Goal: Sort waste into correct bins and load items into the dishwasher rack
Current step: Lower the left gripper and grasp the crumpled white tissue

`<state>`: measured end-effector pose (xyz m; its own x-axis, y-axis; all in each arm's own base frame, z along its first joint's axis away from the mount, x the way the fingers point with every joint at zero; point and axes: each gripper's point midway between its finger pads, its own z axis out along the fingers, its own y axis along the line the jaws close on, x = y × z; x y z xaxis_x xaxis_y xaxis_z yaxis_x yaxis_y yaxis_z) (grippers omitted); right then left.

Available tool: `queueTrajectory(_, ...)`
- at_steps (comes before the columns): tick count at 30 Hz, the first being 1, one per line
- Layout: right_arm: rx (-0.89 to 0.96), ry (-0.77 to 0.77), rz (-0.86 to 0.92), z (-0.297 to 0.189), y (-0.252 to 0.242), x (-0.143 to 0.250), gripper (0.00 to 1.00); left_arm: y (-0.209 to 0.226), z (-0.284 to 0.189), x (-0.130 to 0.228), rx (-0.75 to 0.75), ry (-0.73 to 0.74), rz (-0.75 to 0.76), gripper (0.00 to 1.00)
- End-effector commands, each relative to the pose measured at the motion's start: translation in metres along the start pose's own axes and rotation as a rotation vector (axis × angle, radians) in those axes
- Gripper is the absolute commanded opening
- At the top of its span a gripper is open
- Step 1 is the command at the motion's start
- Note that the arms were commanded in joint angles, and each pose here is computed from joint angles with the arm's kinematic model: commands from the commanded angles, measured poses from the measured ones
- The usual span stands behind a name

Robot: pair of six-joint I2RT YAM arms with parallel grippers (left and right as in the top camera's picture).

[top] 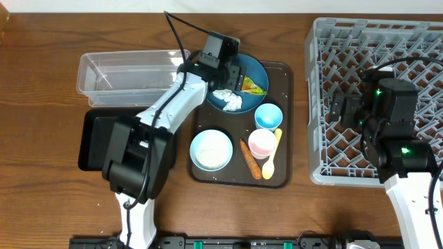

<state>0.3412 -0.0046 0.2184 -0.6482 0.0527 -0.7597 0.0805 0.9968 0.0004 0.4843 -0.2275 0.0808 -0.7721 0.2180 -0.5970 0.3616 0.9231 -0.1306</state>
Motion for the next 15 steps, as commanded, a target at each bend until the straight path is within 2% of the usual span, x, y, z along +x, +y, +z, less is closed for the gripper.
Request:
queueTrajectory(1,0.006,-0.019,-0.003,-0.005,-0.002,-0.008,0.99,0.008,0.004,-0.005,-0.037,-0.016,0.011,0.76)
queueTrajectory(6,0.007,-0.006,-0.004,-0.005,-0.002,-0.005,0.99,0.022,0.013,0.002,-0.107,0.001,0.010,0.75)
queueTrajectory(15,0.007,-0.002,-0.005,-0.005,-0.002,-0.004,0.99,0.026,0.015,0.002,-0.129,-0.007,0.011,0.74)
